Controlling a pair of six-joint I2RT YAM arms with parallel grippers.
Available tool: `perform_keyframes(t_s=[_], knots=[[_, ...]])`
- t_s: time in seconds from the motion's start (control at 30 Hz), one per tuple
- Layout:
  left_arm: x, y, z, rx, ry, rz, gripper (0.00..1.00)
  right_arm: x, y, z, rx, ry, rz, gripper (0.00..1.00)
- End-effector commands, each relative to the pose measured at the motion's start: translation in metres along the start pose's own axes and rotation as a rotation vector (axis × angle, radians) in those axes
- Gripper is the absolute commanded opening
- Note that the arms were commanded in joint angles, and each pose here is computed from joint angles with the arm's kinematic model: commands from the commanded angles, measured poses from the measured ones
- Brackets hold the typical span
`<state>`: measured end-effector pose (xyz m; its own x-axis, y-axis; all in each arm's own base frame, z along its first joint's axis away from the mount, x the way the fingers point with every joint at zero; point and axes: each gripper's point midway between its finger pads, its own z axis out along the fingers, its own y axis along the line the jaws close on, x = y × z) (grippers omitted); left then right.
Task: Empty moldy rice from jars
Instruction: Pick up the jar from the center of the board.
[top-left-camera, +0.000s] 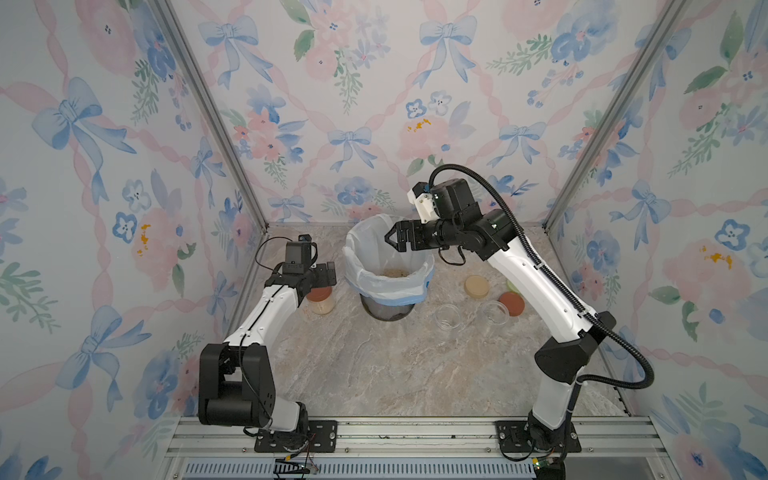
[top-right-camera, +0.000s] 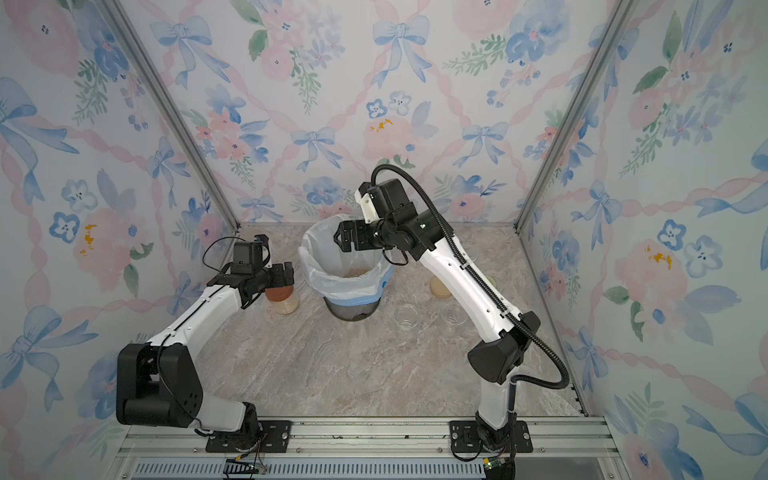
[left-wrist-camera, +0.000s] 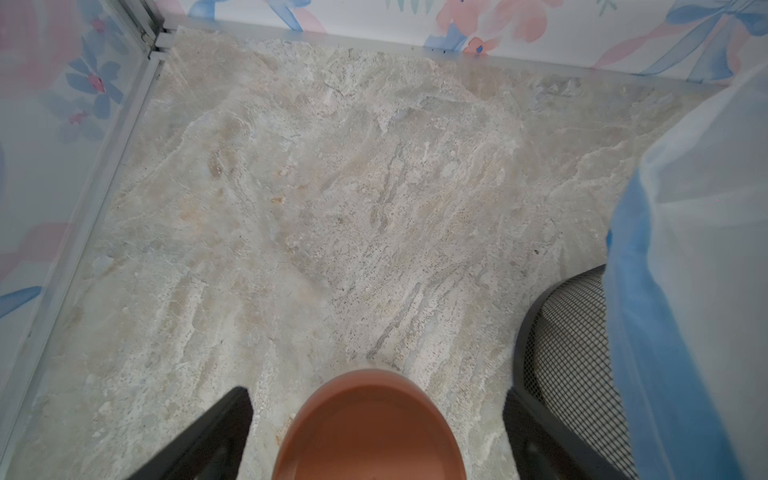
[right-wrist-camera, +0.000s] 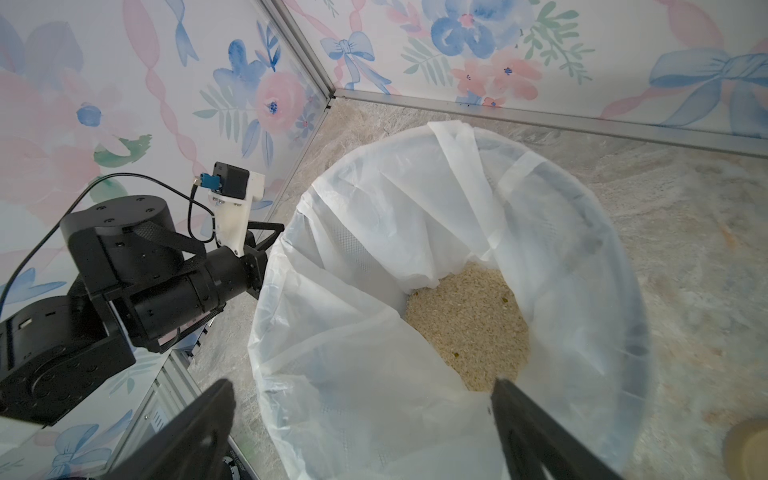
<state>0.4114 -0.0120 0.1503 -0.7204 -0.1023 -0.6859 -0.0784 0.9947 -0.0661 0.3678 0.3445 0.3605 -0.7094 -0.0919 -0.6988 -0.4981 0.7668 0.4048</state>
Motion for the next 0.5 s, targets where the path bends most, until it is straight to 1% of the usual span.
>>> perform_keyframes(t_s=[0.0, 0.1, 0.47], knots=[[0.023, 0.0, 0.008, 0.006, 0.115, -0.016, 0.98, -0.003, 0.005, -0.018, -0.01, -0.018, -0.02, 0.97], [0.032, 0.001, 0.01, 0.003, 0.159, -0.014, 0.98, -0.003, 0.003, -0.019, -0.007, -0.019, -0.019, 0.97], [0.054, -0.001, 0.012, 0.016, 0.215, -0.008, 0.98, -0.001, 0.002, -0.016, -0.009, -0.018, -0.011, 0.97]])
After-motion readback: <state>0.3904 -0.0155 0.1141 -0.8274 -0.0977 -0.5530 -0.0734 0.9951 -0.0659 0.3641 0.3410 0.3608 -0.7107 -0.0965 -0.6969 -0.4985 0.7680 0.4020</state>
